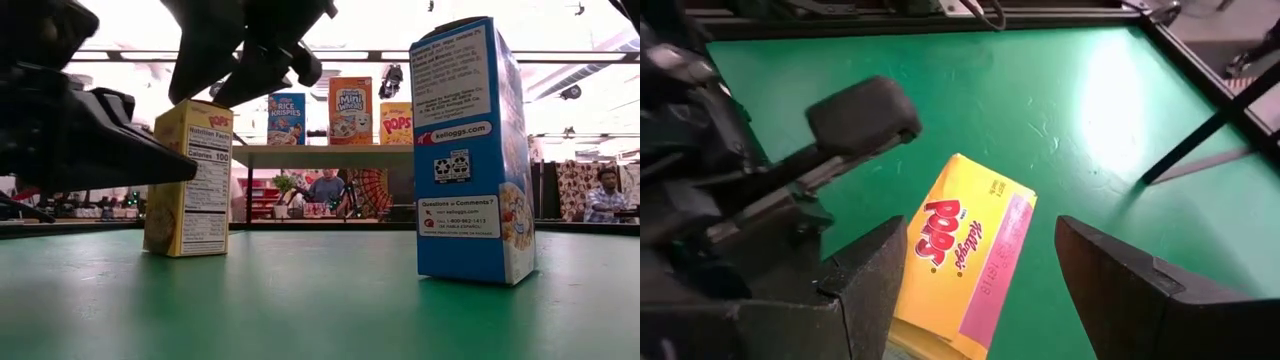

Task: Stack cereal on shelf
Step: Put the left yellow cereal box on the shelf

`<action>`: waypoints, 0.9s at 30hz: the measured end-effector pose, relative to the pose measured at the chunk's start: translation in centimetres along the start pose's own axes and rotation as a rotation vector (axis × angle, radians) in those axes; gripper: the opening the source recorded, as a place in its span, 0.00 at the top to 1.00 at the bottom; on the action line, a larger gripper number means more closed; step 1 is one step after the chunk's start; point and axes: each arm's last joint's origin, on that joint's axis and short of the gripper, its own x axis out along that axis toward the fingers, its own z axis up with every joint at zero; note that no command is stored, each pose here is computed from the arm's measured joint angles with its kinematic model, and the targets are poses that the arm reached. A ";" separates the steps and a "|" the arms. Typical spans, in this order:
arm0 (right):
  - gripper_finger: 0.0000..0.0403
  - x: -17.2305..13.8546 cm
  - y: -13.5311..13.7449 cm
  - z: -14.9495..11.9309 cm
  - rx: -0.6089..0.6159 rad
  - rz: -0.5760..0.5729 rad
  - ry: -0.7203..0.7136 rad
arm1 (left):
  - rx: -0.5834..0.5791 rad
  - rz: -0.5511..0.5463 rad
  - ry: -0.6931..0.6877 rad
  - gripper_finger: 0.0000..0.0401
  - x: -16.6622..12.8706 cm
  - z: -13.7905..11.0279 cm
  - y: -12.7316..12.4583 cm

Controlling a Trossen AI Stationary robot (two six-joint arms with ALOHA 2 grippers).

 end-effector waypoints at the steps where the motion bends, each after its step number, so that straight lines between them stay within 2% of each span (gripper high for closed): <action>1: 0.39 0.0 0.0 0.0 0.004 0.000 0.002 | -0.005 0.004 -0.001 1.00 0.2 0.0 0.0; 12: 0.39 0.0 0.0 0.0 0.045 0.023 0.011 | -0.070 0.041 -0.026 1.00 1.5 -0.2 0.5; 21: 0.39 -0.8 -0.3 0.7 0.029 0.037 -0.003 | -0.039 0.043 -0.060 1.00 1.6 0.4 0.6; 27: 0.39 -1.1 -0.1 0.8 -0.030 0.141 0.018 | -0.024 0.016 -0.072 1.00 1.0 0.5 0.1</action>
